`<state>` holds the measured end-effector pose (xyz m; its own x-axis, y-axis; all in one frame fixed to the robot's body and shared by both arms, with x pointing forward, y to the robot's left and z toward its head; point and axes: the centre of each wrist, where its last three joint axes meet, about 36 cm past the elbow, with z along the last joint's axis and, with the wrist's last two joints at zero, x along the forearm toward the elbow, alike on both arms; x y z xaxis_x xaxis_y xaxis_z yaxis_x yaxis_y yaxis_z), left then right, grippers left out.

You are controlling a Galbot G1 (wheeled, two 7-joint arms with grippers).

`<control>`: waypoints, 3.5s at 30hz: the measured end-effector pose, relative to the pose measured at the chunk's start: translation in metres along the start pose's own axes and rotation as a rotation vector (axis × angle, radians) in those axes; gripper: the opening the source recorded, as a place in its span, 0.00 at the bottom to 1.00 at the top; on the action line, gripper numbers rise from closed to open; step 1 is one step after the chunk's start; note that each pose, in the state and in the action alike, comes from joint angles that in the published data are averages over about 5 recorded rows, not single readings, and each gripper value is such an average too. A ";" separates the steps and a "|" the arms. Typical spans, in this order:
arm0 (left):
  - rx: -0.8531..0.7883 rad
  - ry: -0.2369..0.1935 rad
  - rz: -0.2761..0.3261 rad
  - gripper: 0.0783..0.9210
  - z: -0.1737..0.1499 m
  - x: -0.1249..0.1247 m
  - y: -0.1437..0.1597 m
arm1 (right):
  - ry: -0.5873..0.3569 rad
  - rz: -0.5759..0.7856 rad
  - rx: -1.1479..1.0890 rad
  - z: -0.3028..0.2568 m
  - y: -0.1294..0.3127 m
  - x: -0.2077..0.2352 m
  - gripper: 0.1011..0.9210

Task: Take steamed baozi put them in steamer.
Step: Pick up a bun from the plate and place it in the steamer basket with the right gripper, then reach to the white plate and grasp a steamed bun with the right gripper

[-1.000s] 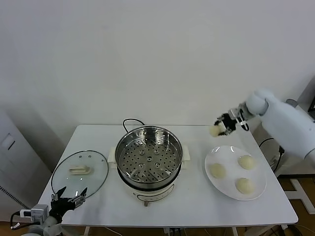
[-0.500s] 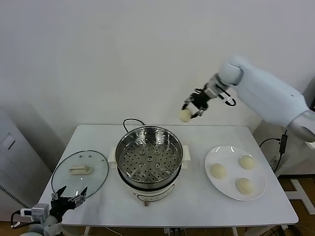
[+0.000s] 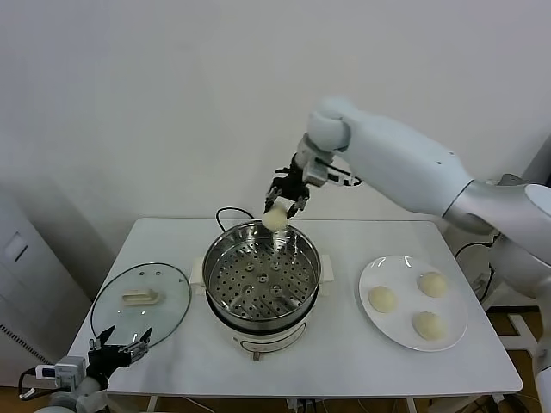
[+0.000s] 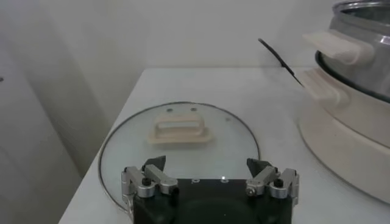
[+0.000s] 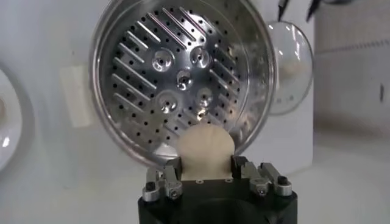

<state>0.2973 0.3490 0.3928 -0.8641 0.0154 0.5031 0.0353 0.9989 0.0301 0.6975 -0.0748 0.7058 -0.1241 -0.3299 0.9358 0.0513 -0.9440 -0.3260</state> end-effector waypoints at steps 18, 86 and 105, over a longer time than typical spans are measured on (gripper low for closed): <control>0.003 -0.004 -0.005 0.88 0.000 0.002 0.000 | 0.019 -0.100 0.070 -0.020 -0.017 -0.072 0.49; 0.011 -0.021 0.003 0.88 -0.006 0.005 -0.006 | -0.046 -0.179 -1.199 -0.038 0.310 -0.003 0.88; 0.015 -0.014 0.000 0.88 -0.003 0.005 -0.006 | -0.021 -0.184 -1.314 -0.063 0.351 -0.087 0.88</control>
<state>0.2941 0.3432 0.3978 -0.8710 0.0159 0.4910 0.0279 0.9995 0.0173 0.6636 -0.3778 0.5010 -0.0104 -0.2080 0.9781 -0.9562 -0.2840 -0.0705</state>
